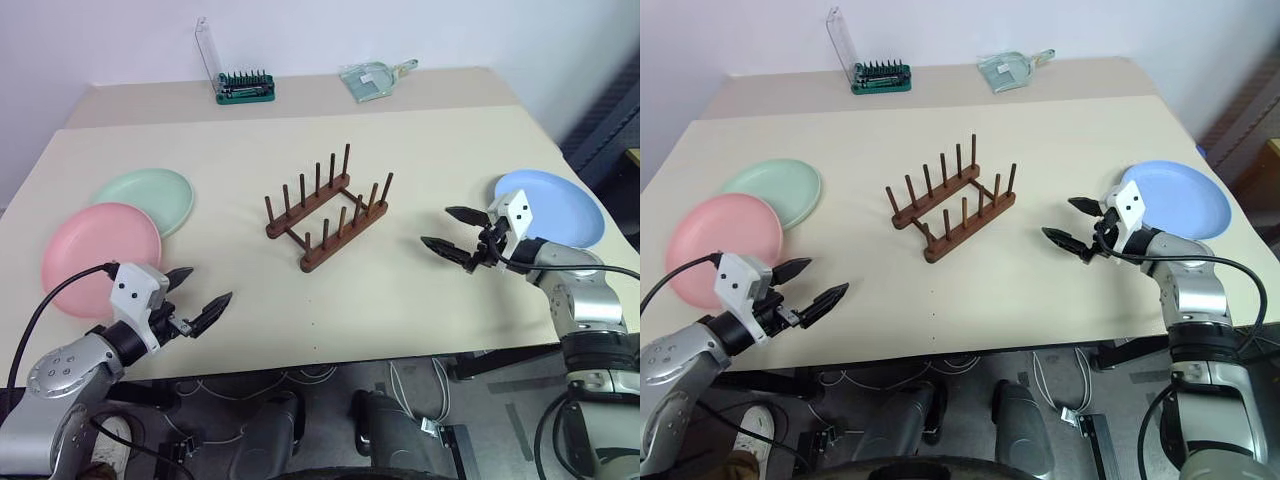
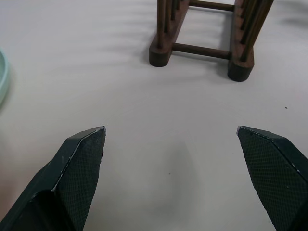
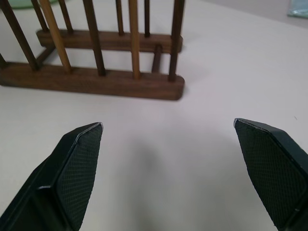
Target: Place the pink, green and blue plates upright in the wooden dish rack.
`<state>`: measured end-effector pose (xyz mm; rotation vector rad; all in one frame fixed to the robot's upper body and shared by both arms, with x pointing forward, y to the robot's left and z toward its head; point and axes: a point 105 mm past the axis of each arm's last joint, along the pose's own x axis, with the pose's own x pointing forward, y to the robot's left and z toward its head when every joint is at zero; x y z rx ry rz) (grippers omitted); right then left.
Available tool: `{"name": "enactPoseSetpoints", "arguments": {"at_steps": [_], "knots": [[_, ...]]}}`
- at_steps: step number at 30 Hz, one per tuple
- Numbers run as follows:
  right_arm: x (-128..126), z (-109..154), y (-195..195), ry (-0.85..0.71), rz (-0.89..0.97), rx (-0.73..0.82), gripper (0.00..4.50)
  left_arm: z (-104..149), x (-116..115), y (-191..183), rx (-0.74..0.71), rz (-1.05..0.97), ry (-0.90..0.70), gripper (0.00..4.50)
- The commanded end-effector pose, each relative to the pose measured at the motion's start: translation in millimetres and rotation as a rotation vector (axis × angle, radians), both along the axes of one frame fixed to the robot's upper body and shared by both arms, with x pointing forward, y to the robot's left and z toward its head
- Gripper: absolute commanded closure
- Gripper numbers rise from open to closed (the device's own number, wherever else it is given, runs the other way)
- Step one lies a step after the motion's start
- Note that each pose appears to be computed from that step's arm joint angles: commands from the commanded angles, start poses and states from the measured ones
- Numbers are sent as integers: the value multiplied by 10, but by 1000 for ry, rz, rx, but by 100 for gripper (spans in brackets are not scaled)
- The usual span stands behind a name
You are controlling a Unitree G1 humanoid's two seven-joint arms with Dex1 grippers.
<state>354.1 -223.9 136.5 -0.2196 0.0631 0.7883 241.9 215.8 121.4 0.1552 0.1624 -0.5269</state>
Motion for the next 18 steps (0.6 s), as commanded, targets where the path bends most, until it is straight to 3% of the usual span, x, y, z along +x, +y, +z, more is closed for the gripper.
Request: {"name": "enactPoseSetpoints", "arguments": {"at_steps": [1,9,14,18], "knots": [[36,137,42,-52,12,-5,5,120,4,-18,9,-6,-47,0],[36,181,104,-61,21,-7,5,113,-20,-103,-6,-34,-47,0],[-155,172,140,-45,39,-25,5,-113,-65,-394,8,-188,52,0],[-281,149,191,-34,26,-14,5,-254,69,-670,46,-274,62,0]]}}
